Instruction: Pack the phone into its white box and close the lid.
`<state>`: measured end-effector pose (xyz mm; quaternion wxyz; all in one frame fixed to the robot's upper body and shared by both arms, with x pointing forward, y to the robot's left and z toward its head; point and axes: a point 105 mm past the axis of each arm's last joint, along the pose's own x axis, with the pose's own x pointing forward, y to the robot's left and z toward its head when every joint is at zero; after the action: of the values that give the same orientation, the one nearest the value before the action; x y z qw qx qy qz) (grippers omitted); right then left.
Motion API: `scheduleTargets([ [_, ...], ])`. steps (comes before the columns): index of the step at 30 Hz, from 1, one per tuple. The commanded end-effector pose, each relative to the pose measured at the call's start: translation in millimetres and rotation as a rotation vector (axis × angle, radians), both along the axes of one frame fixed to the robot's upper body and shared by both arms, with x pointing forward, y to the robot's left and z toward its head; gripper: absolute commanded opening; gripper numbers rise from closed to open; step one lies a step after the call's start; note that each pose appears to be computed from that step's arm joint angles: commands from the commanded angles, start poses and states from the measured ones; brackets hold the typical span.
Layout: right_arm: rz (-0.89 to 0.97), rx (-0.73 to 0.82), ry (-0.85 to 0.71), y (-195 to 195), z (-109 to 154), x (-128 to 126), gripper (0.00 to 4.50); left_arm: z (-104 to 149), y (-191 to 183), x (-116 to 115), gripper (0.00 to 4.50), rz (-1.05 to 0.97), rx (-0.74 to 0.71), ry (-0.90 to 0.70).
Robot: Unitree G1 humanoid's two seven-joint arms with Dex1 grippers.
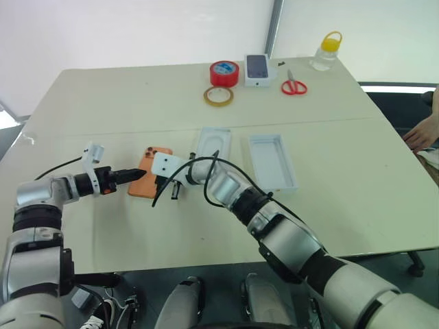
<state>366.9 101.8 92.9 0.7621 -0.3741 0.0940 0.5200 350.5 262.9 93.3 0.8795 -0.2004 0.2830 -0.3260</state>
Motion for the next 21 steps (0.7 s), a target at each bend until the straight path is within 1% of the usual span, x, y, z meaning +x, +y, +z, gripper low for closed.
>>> scheduleTargets([
  [1,0.025,0.008,-0.028,7,10,-1,0.04,-36,-28,-12,3.54,-0.084,-0.026,0.153],
  [4,0.027,0.003,-0.033,6,9,-1,0.04,-32,-35,-8,3.54,-0.081,-0.058,0.155],
  [8,0.020,0.000,-0.034,4,7,0,0.04,-28,-39,-8,3.54,-0.093,-0.062,0.156],
  [11,0.020,-0.004,-0.043,3,7,1,0.04,-28,-39,-4,3.54,-0.067,-0.024,0.155],
  [13,0.019,-0.005,-0.043,2,7,1,0.04,-25,-40,-6,3.54,-0.092,-0.005,0.147],
  [14,0.020,-0.005,-0.045,2,7,1,0.04,-22,-43,-6,3.54,-0.091,-0.021,0.159],
  [16,0.021,-0.006,-0.047,3,7,1,0.04,-14,-48,-5,3.54,-0.109,-0.021,0.124],
  [18,0.022,-0.004,-0.049,3,8,1,0.04,1,-54,-4,3.54,-0.111,-0.108,0.111],
  [21,0.027,-0.005,-0.051,4,9,0,0.04,1,-51,1,3.54,-0.068,-0.099,0.112],
])
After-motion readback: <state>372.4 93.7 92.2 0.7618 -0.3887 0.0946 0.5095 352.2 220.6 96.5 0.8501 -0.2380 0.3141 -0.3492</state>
